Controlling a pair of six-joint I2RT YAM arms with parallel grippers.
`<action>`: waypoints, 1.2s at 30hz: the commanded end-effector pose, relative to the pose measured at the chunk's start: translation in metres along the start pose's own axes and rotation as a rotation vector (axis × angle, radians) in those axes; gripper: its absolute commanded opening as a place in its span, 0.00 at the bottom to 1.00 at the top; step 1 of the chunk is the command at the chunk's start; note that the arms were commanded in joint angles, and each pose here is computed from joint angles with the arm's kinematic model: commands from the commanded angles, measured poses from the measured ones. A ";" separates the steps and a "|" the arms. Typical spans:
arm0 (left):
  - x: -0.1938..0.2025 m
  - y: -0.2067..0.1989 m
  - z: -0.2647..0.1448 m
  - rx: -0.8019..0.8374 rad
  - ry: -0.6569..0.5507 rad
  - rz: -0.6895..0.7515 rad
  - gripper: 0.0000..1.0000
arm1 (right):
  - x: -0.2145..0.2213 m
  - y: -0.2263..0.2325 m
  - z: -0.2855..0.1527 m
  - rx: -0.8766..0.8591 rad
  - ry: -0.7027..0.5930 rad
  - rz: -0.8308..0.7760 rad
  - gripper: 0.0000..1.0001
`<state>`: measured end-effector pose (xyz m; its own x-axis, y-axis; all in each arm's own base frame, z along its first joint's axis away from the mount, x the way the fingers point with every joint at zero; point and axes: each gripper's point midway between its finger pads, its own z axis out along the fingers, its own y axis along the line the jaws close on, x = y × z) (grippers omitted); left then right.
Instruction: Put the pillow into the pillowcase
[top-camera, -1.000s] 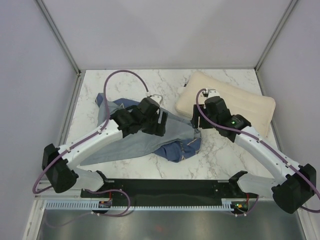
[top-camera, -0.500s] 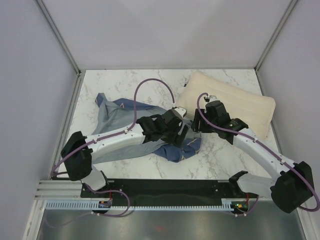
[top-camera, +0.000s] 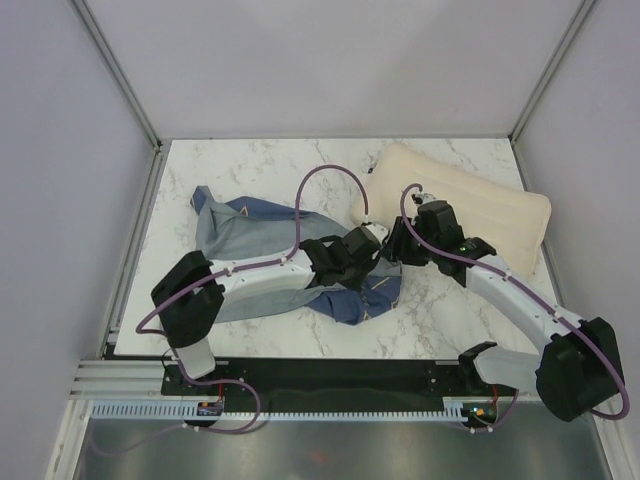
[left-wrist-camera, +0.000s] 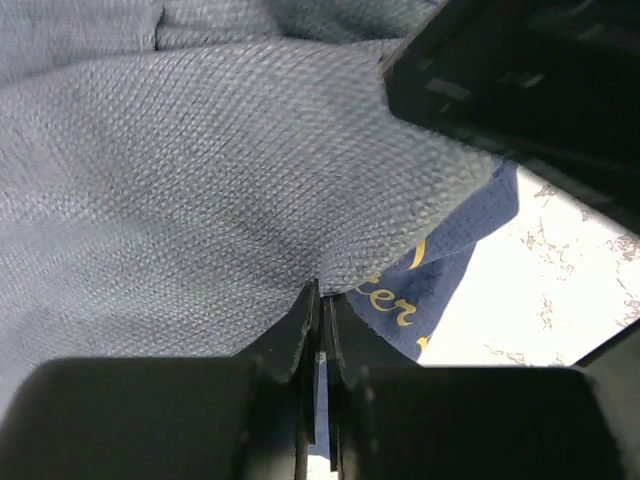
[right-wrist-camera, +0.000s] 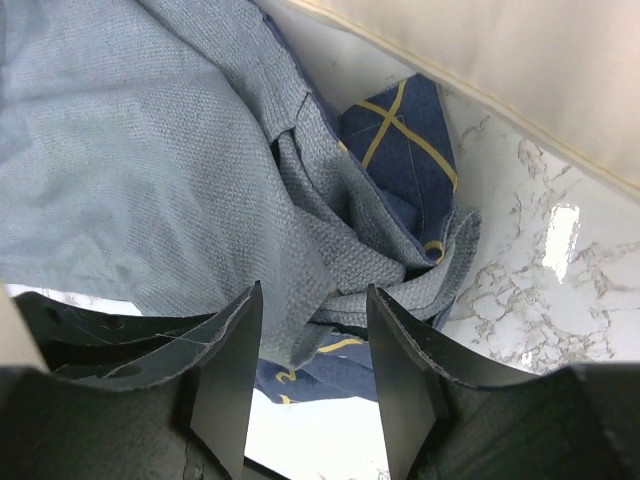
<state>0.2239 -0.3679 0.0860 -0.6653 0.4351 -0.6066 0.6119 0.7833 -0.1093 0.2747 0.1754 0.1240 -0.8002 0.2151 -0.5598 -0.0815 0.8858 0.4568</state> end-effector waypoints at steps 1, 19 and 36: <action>-0.010 0.008 -0.010 -0.013 -0.066 0.017 0.02 | -0.014 0.007 -0.006 -0.042 -0.057 0.008 0.54; -0.002 0.062 -0.216 0.078 -0.369 -0.182 0.02 | 0.009 0.038 -0.008 -0.299 0.031 -0.079 0.69; 0.001 0.107 -0.209 -0.023 -0.347 -0.282 0.02 | 0.081 0.082 0.014 -0.422 0.226 -0.105 0.80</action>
<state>0.1955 -0.1953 0.2245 -0.6353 0.0772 -0.7684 0.4342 0.8585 -0.2728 0.2061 0.2631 0.0977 -0.8915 -0.0294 -0.4521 -0.3504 0.6773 0.6469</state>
